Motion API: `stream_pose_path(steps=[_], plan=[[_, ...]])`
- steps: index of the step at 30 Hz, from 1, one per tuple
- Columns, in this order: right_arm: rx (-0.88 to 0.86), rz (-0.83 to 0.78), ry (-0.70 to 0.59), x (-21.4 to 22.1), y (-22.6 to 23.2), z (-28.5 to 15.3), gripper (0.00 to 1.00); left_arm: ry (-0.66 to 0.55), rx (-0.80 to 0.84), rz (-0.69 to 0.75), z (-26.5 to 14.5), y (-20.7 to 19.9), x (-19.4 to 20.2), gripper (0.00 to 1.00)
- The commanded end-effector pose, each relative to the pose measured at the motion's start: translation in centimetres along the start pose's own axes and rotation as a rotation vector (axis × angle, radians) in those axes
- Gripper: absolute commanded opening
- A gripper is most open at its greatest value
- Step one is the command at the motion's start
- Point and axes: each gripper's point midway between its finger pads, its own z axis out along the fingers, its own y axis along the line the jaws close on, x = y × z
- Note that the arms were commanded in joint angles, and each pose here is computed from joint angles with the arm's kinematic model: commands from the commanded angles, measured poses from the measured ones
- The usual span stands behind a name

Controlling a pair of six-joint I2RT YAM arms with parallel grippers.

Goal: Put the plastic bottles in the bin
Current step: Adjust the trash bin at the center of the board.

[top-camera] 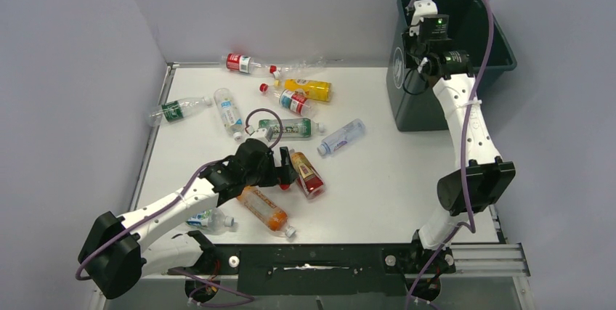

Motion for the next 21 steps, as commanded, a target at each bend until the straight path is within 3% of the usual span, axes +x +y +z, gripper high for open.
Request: stream_pose_path(steps=[1, 3, 6, 13, 21], plan=[[0.042, 0.062, -0.074, -2.5, -1.0, -4.0, 0.24, -0.056, 0.074, 0.003, -0.4, -1.8, -1.4, 0.98], [0.055, 0.062, -0.072, -2.4, -1.2, -3.8, 0.33, -0.055, 0.077, 0.004, -0.4, -1.9, -1.5, 0.98], [0.089, 0.06, -0.069, -2.6, -1.8, -3.4, 0.57, -0.062, 0.085, 0.004, -0.4, -2.1, -1.7, 0.98], [0.175, 0.067, -0.103, -4.7, -3.9, -3.5, 0.98, -0.088, 0.095, 0.008, -0.7, -2.4, -2.2, 0.98], [0.238, 0.137, -0.237, -8.1, -6.0, -7.1, 0.98, -0.155, 0.105, 0.045, -1.7, -2.9, -4.0, 0.98]])
